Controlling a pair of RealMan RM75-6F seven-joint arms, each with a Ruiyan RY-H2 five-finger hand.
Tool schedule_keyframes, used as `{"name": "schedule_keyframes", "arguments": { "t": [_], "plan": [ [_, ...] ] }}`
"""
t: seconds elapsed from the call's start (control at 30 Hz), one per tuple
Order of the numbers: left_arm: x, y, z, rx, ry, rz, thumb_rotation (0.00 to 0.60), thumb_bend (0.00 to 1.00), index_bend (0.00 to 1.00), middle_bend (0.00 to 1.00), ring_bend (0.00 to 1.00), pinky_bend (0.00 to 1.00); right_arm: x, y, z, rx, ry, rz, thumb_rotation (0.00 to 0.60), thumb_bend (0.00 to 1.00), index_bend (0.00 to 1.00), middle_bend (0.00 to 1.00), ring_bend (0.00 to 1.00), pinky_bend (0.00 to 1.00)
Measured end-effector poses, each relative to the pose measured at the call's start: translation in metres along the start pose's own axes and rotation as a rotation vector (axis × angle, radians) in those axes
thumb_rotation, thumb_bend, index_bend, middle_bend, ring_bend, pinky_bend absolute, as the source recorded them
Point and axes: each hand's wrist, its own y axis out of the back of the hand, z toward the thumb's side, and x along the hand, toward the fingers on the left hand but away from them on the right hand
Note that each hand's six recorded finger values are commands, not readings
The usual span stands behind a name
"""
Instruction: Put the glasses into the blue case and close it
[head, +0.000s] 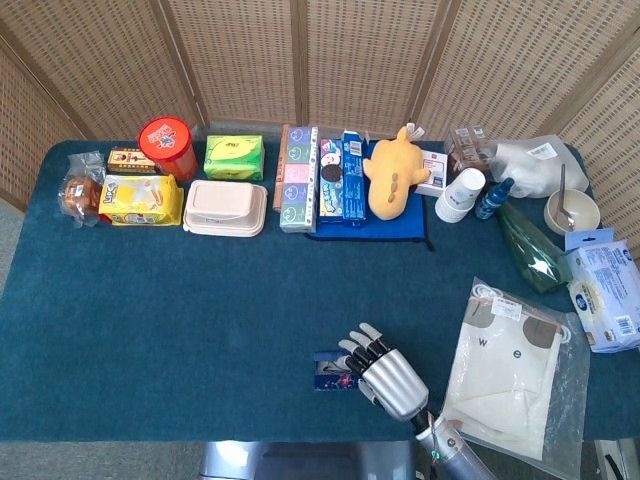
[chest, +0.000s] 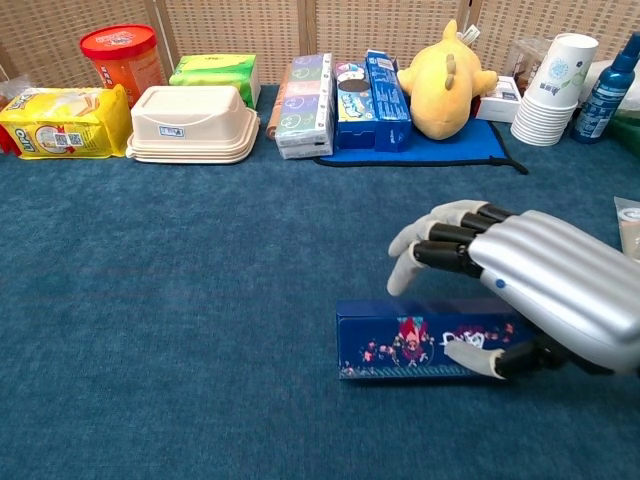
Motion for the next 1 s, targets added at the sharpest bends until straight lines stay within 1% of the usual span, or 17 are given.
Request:
{"name": "schedule_keyframes", "arguments": {
  "t": [0.23, 0.6, 0.67, 0.8, 1.0],
  "plan": [
    [-0.002, 0.000, -0.007, -0.001, 0.020, 0.001, 0.589, 0.29, 0.14, 0.10, 0.01, 0.00, -0.018, -0.004, -0.009, 0.023, -0.019, 0.005, 0.600, 0.24, 0.28, 0.21, 0.16, 0.16],
    [-0.002, -0.005, -0.014, -0.001, 0.040, -0.015, 0.586, 0.29, 0.14, 0.10, 0.00, 0.00, -0.038, -0.011, -0.025, 0.072, -0.039, 0.051, 0.600, 0.24, 0.26, 0.20, 0.15, 0.16],
    [-0.002, -0.006, -0.014, -0.003, 0.040, -0.017, 0.588, 0.29, 0.14, 0.10, 0.00, 0.00, -0.039, -0.008, -0.025, 0.081, -0.034, 0.055, 0.600, 0.24, 0.26, 0.20, 0.15, 0.16],
    [0.000, -0.007, -0.013, -0.001, 0.037, -0.020, 0.587, 0.29, 0.14, 0.10, 0.00, 0.00, -0.041, 0.002, -0.022, 0.063, -0.025, 0.051, 0.600, 0.24, 0.26, 0.20, 0.15, 0.16],
    [0.001, -0.009, -0.011, 0.005, 0.033, -0.026, 0.586, 0.29, 0.14, 0.10, 0.00, 0.00, -0.041, 0.026, -0.014, 0.045, -0.002, 0.055, 0.600, 0.26, 0.21, 0.20, 0.14, 0.16]
  ]
}}
